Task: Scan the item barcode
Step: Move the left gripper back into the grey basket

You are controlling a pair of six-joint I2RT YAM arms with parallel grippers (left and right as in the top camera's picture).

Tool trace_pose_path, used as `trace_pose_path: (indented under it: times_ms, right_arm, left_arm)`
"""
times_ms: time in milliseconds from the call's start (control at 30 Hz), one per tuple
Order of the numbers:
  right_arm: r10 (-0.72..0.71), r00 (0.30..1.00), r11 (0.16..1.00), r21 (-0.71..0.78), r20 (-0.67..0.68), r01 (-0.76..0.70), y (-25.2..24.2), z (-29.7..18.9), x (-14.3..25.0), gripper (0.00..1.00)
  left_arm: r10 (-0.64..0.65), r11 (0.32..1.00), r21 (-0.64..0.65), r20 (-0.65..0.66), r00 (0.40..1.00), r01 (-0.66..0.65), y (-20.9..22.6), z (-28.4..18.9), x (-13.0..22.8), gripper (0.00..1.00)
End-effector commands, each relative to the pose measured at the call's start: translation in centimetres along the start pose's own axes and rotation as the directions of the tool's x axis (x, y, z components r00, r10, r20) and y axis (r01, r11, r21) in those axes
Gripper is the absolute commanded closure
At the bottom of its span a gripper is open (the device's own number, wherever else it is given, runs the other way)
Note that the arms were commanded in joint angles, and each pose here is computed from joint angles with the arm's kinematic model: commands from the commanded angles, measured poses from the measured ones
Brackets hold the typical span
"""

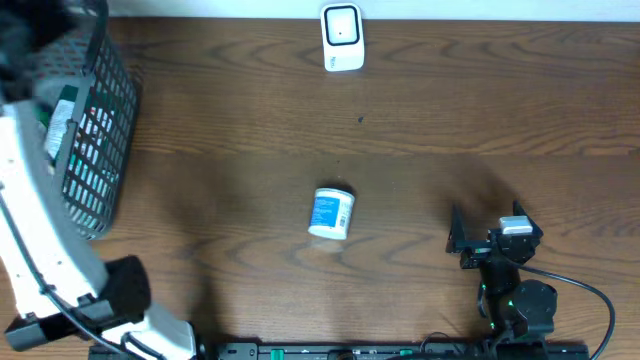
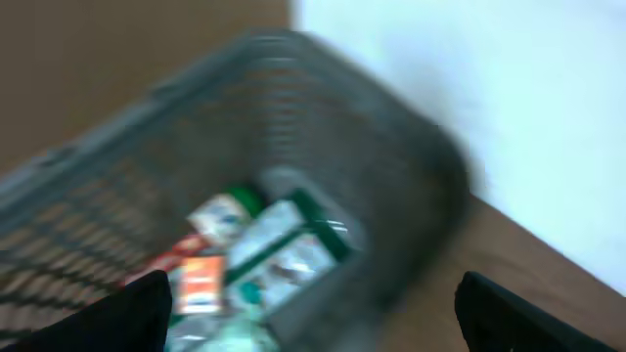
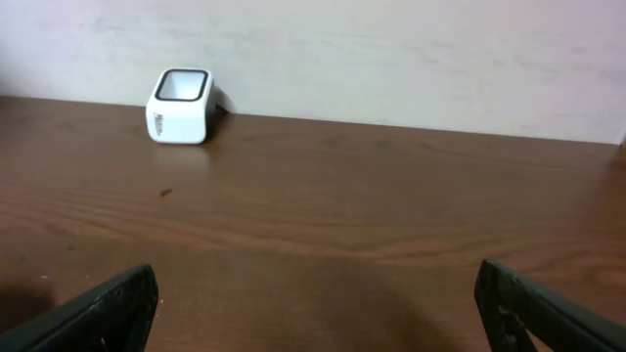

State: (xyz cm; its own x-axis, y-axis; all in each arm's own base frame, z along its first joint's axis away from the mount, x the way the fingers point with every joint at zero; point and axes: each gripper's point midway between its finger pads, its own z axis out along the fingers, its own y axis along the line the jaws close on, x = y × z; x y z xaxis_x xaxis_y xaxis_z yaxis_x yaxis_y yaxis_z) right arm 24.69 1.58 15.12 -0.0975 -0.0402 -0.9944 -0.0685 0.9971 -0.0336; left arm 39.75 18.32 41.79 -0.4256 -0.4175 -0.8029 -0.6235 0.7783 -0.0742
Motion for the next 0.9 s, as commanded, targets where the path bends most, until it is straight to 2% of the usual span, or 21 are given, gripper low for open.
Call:
trace_pose_path:
  times_ms: [0, 133, 433, 533, 633, 867]
  right_arm:
    - [-0.007, 1.0, 1.0, 0.007, -0.004, 0.007, -0.2, 0.0, 0.1, 0.01]
    - [-0.007, 1.0, 1.0, 0.007, -0.004, 0.007, -0.2, 0.0, 0.1, 0.01]
    - [-0.007, 1.0, 1.0, 0.007, -0.004, 0.007, -0.2, 0.0, 0.1, 0.01]
    - [-0.007, 1.0, 1.0, 0.007, -0.004, 0.007, -0.2, 0.0, 0.1, 0.01]
    - [-0.007, 1.0, 1.0, 0.007, -0.004, 0.007, -0.2, 0.0, 0.1, 0.01]
    - [-0.007, 1.0, 1.0, 0.007, -0.004, 0.007, -0.2, 0.0, 0.1, 0.01]
  left_arm:
    - [-0.06, 0.988, -0.142, -0.039, 0.997, 0.054, 6.9, 3.4, -0.2, 0.09]
    - [-0.09, 0.97, -0.238, -0.146, 0.985, 0.054, 11.7, 8.3, 1.9, 0.08]
    - [-0.113, 0.959, -0.283, -0.384, 0.916, -0.001, 13.5, 18.7, 9.1, 0.08]
    - [-0.128, 0.955, -0.296, -0.48, 0.868, -0.023, 13.8, 20.6, 12.4, 0.08]
    - [-0.217, 0.934, -0.356, -0.547, 0.808, 0.01, 14.5, 21.4, 15.5, 0.08]
    - [-0.27, 0.917, -0.398, -0.649, 0.711, -0.014, 15.8, 22.9, 20.2, 0.08]
